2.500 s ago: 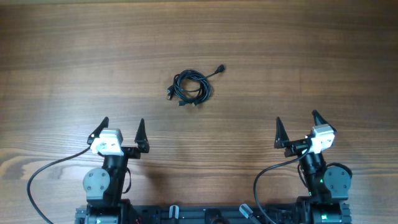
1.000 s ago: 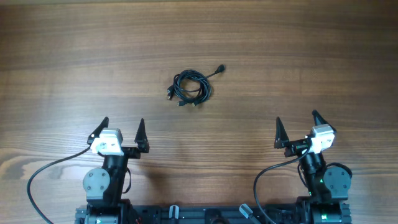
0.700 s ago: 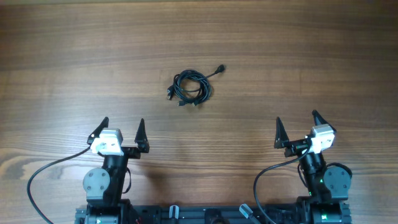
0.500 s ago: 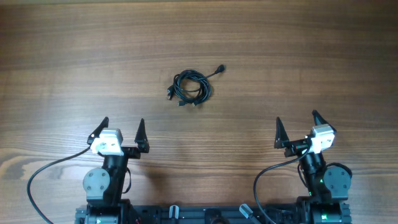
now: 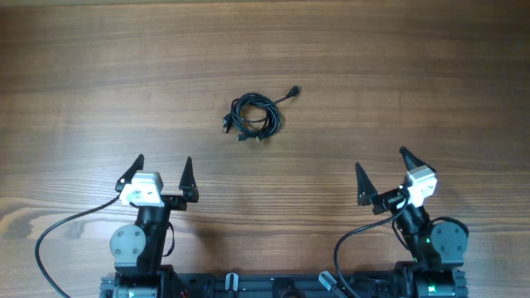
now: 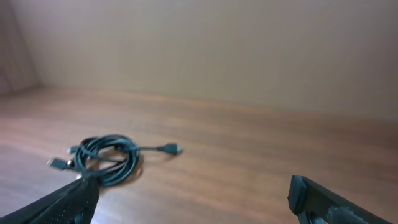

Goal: Untangle cables

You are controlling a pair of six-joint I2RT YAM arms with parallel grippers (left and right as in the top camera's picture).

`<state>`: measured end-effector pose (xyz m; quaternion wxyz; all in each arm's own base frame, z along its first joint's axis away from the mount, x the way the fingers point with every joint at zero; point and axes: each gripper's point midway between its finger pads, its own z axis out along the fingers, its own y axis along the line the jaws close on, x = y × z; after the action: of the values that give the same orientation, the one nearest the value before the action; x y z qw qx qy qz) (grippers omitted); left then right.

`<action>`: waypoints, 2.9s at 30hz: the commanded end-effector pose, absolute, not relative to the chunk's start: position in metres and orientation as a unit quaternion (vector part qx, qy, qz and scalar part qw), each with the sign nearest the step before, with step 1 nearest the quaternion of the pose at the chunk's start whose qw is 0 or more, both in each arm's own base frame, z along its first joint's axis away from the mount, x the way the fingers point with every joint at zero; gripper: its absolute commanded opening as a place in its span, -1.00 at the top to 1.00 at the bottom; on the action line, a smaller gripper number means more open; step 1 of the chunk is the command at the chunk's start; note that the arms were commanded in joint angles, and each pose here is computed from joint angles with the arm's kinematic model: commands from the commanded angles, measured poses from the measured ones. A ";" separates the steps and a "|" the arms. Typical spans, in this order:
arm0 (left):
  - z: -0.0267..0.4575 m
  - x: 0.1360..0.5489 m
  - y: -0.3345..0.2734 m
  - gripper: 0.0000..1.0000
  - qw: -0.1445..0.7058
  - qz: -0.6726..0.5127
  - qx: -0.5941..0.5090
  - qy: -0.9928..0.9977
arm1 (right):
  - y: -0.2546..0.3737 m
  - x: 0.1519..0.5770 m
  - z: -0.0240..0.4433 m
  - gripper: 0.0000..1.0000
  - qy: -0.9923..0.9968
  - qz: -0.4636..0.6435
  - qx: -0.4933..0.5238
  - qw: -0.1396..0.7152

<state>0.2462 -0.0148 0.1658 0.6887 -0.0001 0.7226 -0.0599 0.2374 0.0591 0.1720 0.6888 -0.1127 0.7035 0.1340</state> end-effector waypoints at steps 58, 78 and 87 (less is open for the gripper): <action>0.139 0.384 -0.112 -0.54 0.140 -0.178 -0.197 0.954 | 0.110 0.335 0.241 -0.98 0.879 0.344 -0.049 0.327; 0.032 0.425 -0.131 -0.06 0.131 -0.102 -0.215 0.962 | 0.107 0.336 0.238 -0.82 0.883 0.333 -0.043 0.328; 0.022 0.435 -0.146 0.37 0.152 -0.107 -0.160 0.969 | 0.105 0.337 0.237 -0.81 0.885 0.328 -0.041 0.328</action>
<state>0.4342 -0.1397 0.0344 0.1516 -0.1953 0.9614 -0.1210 0.3328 0.1053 0.2332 0.3239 -0.0414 0.8852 0.3314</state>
